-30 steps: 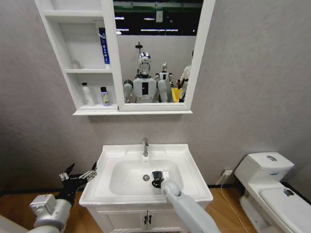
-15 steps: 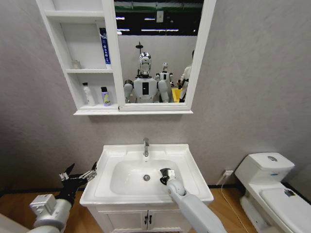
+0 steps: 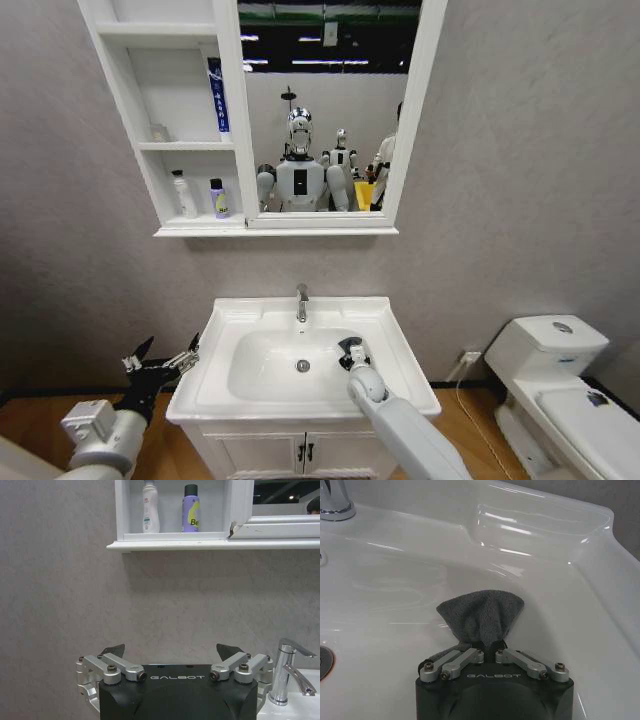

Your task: Move facial cleanser and shampoo from washbasin to cabinet, then wipe washbasin with towel.

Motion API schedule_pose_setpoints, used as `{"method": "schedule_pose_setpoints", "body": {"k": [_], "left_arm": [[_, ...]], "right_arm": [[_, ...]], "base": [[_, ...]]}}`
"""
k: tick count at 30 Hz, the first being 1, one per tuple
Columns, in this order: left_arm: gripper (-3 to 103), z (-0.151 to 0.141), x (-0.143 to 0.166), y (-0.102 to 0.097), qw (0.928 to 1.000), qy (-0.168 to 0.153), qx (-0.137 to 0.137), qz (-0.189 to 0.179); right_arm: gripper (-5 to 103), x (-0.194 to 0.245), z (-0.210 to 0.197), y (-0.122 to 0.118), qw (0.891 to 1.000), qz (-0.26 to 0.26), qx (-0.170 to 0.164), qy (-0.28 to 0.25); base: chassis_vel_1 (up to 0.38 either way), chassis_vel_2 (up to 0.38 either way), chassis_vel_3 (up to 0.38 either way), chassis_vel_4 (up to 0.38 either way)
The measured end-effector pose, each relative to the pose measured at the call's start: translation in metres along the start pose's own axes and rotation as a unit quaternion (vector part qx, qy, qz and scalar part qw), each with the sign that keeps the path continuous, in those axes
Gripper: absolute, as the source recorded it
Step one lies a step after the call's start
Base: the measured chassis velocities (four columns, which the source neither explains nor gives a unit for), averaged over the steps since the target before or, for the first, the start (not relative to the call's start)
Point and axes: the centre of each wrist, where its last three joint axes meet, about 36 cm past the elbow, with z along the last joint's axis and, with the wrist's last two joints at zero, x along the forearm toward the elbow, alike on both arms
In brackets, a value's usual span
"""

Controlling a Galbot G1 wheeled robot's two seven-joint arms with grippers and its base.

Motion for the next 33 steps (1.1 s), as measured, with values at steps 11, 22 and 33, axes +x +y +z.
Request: {"method": "schedule_pose_setpoints", "body": {"k": [11, 22, 33], "left_arm": [[100, 0.000, 0.000, 0.000, 1.0000, 0.000, 0.000, 0.000], [100, 0.000, 0.000, 0.000, 1.0000, 0.000, 0.000, 0.000], [100, 0.000, 0.000, 0.000, 1.0000, 0.000, 0.000, 0.000]], "right_arm": [[5, -0.007, 0.004, 0.025, 0.997, -0.055, -0.034, 0.032], [5, -0.014, 0.002, 0.048, 0.991, -0.122, -0.029, 0.035], [5, -0.024, -0.002, 0.079, 0.980, -0.197, -0.020, 0.033]], "base": [[0.000, 0.000, 0.000, 0.000], [0.000, 0.000, 0.000, 0.000], [0.000, 0.000, 0.000, 0.000]]}}
